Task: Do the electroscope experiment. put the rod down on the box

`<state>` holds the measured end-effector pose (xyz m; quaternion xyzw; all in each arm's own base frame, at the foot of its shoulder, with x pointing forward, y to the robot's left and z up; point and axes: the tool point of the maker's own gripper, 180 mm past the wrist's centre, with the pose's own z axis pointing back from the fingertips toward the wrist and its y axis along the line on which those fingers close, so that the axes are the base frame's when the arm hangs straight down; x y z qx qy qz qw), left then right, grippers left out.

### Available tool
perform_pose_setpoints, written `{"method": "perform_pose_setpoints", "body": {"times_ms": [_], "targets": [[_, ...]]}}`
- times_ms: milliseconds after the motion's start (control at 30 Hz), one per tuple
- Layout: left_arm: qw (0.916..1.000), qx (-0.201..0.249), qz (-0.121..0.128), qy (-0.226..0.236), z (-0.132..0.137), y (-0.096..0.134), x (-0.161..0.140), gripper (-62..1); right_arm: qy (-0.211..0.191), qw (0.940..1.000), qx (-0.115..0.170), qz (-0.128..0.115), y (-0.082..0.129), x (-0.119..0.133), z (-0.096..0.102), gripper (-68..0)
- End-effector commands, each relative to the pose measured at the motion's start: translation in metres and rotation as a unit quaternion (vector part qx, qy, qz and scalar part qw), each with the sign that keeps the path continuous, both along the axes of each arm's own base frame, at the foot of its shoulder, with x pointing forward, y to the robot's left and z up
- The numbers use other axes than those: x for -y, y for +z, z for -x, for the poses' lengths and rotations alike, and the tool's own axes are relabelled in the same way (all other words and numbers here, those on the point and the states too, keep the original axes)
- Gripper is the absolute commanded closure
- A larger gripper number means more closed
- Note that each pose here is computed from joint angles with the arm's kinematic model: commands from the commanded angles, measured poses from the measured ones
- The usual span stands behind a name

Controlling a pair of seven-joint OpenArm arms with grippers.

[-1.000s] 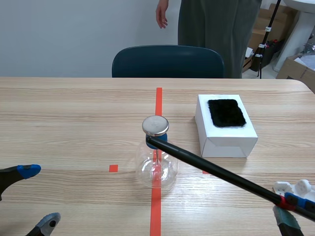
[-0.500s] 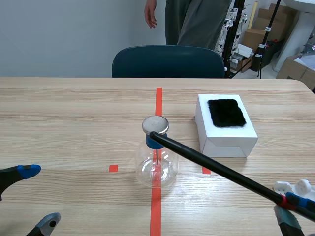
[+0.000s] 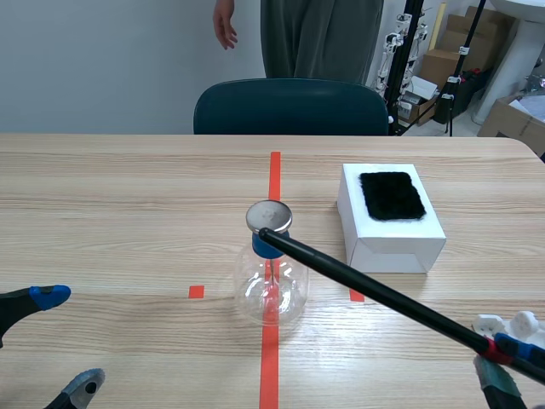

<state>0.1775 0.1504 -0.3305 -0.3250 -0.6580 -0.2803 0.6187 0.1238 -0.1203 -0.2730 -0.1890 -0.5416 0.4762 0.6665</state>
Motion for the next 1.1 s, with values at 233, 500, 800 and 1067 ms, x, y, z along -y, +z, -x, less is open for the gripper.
{"method": "perform_pose_setpoints", "body": {"times_ms": [233, 500, 800, 1067], "targets": [[0.9999, 0.011, 0.011, 0.0, -0.003, 0.007, 0.001, -62.3, 0.013, 0.9994, 0.031, -0.008, 0.013, -0.005, -0.007, -2.2], [0.9999, 0.011, 0.011, 0.0, -0.003, 0.007, 0.001, -62.3, 0.038, 0.998, 0.047, -0.021, 0.02, -0.014, -0.006, -2.2], [0.9999, 0.011, 0.011, 0.0, -0.003, 0.007, 0.001, -62.3, 0.009, 0.9971, 0.076, -0.003, 0.026, -0.003, -0.032, -2.2], [0.9999, 0.011, 0.011, 0.0, -0.003, 0.007, 0.001, -62.3, -0.001, 0.9931, 0.117, 0.003, 0.039, 0.001, -0.056, -2.2]]}}
